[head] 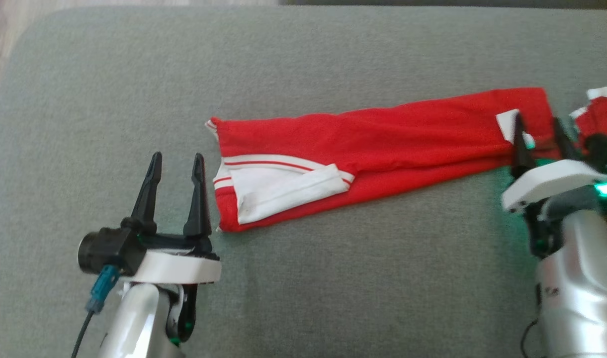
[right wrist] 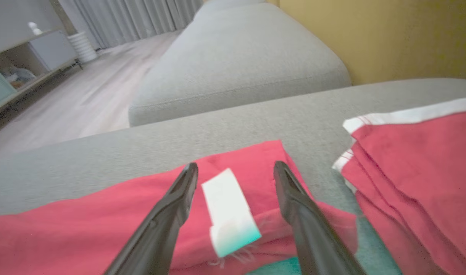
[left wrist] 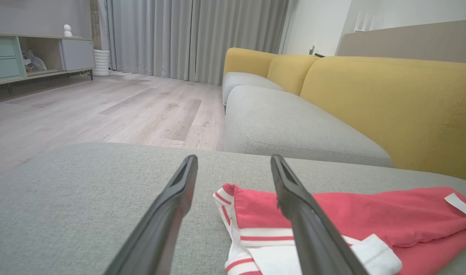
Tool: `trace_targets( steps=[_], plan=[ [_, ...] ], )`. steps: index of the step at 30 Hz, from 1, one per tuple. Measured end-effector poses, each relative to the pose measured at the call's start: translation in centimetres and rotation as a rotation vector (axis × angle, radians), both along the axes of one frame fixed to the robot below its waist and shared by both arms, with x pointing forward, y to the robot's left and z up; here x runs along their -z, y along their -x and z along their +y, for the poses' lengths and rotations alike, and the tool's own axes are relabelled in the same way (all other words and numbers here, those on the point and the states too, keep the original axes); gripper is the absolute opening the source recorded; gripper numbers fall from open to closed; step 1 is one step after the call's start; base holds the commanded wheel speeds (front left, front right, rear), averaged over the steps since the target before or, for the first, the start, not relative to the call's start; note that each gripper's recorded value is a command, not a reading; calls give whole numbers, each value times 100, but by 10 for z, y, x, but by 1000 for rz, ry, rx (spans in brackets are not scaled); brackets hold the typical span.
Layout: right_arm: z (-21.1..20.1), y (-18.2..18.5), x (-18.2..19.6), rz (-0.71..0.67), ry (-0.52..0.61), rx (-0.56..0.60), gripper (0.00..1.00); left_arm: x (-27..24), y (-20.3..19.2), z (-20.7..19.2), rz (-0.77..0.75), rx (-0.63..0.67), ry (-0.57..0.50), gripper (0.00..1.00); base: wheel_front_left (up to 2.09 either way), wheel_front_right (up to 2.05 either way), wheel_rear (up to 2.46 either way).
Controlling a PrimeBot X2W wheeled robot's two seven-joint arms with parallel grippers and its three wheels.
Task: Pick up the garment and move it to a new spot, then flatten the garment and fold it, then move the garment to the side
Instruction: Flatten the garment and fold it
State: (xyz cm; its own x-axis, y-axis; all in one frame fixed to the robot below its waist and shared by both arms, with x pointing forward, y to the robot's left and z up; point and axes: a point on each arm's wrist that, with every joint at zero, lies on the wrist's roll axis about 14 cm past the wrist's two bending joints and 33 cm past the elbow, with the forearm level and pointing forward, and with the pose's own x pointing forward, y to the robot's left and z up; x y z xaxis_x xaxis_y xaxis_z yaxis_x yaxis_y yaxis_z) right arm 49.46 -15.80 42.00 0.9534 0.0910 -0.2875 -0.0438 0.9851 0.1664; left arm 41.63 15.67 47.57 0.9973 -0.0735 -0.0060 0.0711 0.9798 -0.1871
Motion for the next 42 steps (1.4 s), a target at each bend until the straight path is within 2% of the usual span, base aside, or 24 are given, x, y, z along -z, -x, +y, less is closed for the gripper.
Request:
trace_targets(
  steps=[9,17,18,19,20,28,37,42],
  plan=[
    [-32,-9,40,138,41,110,100,4,-6,8,7,-14,-14,100,0,0,0],
    [-39,-4,59,215,78,120,100,9,-9,4,19,1,-10,100,0,0,0],
    [-37,-6,59,218,73,117,90,8,-9,4,18,3,-10,100,0,0,0],
    [-37,-6,59,218,73,117,16,8,-9,4,18,3,-10,100,0,0,0],
    [-35,-7,58,219,69,112,0,8,-10,3,16,5,-10,100,0,0,0],
    [-36,-2,38,154,81,104,0,-6,-11,-6,-21,28,-2,100,0,0,0],
    [-96,14,-14,0,163,215,0,-23,3,-14,-63,45,7,100,0,0,0],
    [-78,15,-44,-81,133,190,0,-30,13,-13,-81,42,3,100,0,0,0]
  ],
)
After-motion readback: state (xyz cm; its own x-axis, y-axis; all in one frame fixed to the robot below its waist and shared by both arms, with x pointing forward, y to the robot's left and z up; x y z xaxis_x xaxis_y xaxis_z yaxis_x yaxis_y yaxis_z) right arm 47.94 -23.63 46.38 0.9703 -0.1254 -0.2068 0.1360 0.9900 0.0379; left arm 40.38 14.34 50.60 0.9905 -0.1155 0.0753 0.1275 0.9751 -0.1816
